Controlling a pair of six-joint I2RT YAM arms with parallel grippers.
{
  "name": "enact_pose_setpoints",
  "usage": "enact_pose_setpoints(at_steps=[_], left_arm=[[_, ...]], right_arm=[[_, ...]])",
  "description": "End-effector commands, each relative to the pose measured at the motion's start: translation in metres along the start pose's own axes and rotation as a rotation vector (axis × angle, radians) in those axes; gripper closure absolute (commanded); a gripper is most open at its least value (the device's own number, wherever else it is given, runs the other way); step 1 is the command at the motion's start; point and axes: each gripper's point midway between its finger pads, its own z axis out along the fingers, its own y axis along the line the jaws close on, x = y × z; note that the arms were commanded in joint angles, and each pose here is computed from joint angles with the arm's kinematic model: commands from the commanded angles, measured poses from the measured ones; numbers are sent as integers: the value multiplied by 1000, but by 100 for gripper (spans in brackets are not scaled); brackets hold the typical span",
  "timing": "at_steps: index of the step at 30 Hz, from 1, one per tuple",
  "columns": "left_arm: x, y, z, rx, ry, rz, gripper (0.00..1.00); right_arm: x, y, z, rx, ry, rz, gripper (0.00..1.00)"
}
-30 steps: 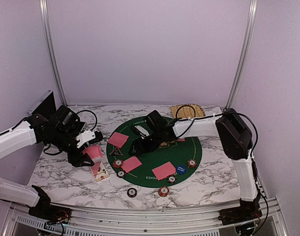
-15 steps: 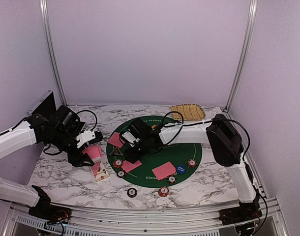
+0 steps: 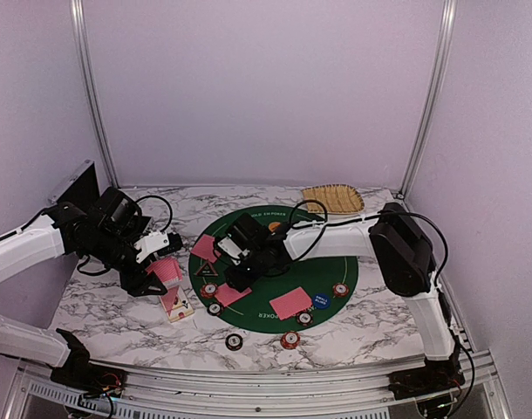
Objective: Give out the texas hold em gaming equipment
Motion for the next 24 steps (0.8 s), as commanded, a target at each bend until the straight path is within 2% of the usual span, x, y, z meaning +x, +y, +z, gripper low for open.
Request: enact_pose_setpoints(at_steps=[1, 13, 18, 24], left_arm=[[-9, 1, -8, 1, -32, 10, 100], [-9, 1, -7, 1, -30, 11, 100], [-7, 0, -7, -2, -28, 13, 100], [-8, 1, -8, -4, -30, 14, 100]], right_arm=[[15, 12, -10, -11, 53, 4, 53], [-1, 19, -20, -43, -7, 30, 79], [-9, 17, -26, -38, -29, 46, 95], [-24, 25, -42, -108, -78, 75, 100]])
